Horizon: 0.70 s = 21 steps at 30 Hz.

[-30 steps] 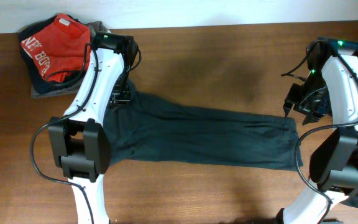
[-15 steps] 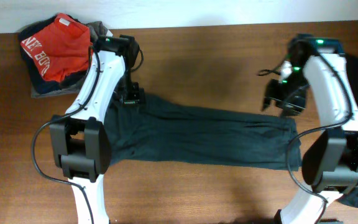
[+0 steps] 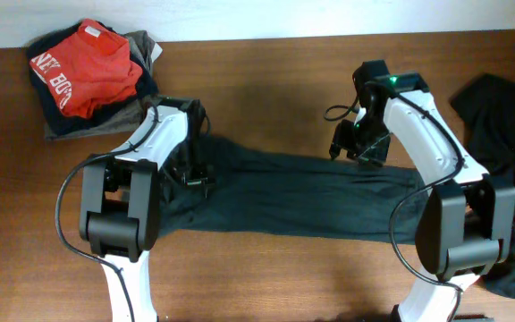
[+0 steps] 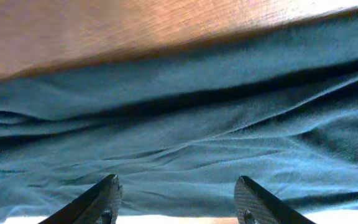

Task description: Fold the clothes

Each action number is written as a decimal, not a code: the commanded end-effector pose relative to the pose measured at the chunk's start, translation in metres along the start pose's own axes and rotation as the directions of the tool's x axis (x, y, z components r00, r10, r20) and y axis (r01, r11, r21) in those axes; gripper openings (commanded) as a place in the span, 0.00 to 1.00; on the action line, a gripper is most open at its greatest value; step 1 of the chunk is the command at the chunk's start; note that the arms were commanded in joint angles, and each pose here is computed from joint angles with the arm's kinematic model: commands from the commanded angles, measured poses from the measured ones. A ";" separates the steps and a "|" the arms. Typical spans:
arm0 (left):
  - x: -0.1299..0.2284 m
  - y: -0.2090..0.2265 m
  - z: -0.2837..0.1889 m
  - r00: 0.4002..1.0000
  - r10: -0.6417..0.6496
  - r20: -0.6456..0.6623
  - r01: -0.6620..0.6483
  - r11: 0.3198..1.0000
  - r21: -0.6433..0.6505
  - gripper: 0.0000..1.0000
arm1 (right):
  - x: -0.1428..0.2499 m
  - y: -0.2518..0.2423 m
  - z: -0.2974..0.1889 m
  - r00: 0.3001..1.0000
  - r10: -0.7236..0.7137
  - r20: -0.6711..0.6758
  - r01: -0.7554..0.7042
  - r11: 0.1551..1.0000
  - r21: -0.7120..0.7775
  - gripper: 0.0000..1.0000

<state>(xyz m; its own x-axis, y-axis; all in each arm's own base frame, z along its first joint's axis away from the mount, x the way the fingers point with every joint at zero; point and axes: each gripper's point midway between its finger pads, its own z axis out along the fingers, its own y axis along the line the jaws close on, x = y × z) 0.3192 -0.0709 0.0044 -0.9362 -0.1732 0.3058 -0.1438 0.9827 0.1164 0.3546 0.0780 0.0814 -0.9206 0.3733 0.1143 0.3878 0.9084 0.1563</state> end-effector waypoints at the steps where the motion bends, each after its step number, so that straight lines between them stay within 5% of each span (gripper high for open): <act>1: 0.002 0.000 0.007 0.999 -0.031 0.004 0.031 0.999 0.010 0.89 | 0.007 -0.004 0.011 0.998 0.054 -0.017 -0.054 0.999 -0.006 0.63; 7: -0.004 -0.002 0.008 0.999 -0.031 0.025 0.031 0.999 0.019 0.83 | 0.004 -0.004 0.024 0.990 0.139 -0.008 -0.139 0.990 -0.024 0.50; 21: -0.004 -0.002 0.008 0.999 -0.031 0.029 0.030 0.999 0.020 0.84 | 0.000 -0.016 0.040 0.935 0.354 0.032 -0.355 0.935 0.007 0.51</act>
<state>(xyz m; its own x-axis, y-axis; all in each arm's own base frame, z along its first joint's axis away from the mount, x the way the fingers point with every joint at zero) 0.3209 -0.0739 0.0025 -0.9421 -0.1798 0.2830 -0.1599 0.9828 0.0919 0.3445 0.0758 0.0392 -0.7598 0.6316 0.1542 0.6484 0.7536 0.1083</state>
